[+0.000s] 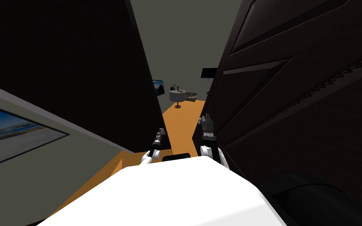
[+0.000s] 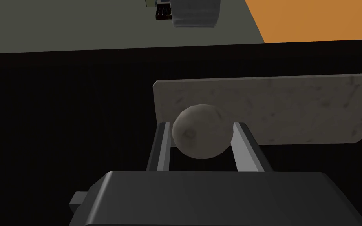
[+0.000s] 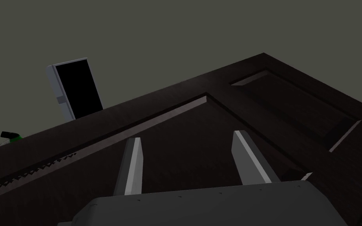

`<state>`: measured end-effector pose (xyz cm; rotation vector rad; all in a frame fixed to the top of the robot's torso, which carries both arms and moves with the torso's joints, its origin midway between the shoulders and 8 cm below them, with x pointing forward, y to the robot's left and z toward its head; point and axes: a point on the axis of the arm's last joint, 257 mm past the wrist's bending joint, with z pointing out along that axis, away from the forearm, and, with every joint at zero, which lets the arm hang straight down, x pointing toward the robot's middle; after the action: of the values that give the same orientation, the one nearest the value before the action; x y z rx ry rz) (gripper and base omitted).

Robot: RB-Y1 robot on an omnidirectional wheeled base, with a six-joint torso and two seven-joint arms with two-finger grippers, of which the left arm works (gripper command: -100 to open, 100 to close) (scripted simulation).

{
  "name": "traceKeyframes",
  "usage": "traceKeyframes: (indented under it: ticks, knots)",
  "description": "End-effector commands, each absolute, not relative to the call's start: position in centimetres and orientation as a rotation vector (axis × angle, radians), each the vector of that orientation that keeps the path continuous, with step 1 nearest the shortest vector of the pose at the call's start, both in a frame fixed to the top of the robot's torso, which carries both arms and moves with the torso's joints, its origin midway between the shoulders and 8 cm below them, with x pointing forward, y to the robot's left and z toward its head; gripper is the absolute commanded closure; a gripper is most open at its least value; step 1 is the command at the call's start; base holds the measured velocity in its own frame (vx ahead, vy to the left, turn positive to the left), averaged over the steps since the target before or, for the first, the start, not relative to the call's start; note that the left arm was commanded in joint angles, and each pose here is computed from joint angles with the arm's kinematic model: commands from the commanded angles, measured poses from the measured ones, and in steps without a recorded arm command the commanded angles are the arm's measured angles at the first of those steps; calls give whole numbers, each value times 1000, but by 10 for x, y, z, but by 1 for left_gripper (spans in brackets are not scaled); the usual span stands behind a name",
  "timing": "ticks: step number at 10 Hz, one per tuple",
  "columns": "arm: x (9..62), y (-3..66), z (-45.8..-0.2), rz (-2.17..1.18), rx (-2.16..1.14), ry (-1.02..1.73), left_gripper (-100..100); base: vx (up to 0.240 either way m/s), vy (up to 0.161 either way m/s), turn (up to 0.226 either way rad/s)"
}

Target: Push the door open

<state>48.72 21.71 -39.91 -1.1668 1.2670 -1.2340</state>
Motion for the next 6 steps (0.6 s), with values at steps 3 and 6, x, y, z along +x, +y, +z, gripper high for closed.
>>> traceKeyframes:
  ticks: [3, 6]
  knots:
    - [492, 242, -389, -1192, -1157, 1230, 100, 143, 3, 58]
    - [490, 239, -390, -1193, -1164, 1235, -100, 12, -22, 81]
